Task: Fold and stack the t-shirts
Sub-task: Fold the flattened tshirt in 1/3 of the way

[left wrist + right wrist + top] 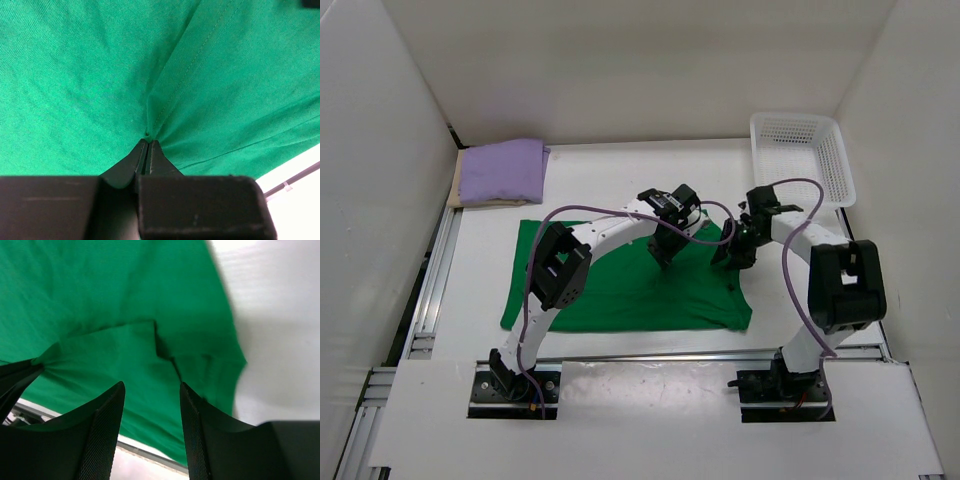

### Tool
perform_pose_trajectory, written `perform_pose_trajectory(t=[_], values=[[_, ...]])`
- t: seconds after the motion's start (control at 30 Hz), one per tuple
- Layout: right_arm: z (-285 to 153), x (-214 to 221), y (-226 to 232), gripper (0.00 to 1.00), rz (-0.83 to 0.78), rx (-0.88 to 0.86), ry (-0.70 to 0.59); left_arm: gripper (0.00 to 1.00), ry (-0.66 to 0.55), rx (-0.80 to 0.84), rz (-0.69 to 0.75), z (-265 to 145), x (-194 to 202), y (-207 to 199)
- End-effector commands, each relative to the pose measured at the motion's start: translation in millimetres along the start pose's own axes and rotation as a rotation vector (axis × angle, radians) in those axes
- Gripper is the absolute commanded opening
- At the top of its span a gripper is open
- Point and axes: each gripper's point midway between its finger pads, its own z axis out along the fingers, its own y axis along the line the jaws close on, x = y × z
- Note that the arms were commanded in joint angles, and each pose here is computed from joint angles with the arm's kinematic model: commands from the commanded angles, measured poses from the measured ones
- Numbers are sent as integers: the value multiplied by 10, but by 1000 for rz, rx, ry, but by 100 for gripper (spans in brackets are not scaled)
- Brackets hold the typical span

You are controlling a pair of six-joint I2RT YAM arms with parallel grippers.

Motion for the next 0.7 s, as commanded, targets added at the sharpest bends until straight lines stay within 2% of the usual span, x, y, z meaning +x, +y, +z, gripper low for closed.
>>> perform_pose_trajectory(t=[0.0, 0.33, 0.43, 0.47, 0.53, 0.57, 0.6, 0.67], values=[[70, -142, 140, 53, -61, -46, -8, 12, -55, -10, 13, -151, -105, -14], [263, -230, 107, 54, -80, 1, 8, 13, -55, -13, 4, -154, -106, 28], [328, -252, 91, 40, -75, 7, 21, 13, -55, -13, 4, -154, -106, 28], [328, -252, 91, 28, -75, 7, 21, 13, -55, -13, 4, -154, -106, 28], [328, -252, 91, 15, -75, 7, 21, 13, -55, -13, 4, -154, -106, 28], [328, -252, 91, 4, -75, 7, 21, 13, -55, -13, 4, -154, -106, 28], [304, -263, 106, 1, -78, 3, 14, 13, -55, -13, 4, -154, -106, 28], [225, -298, 155, 0, -88, -7, -12, 13, -56, -25, -5, -158, -107, 87]])
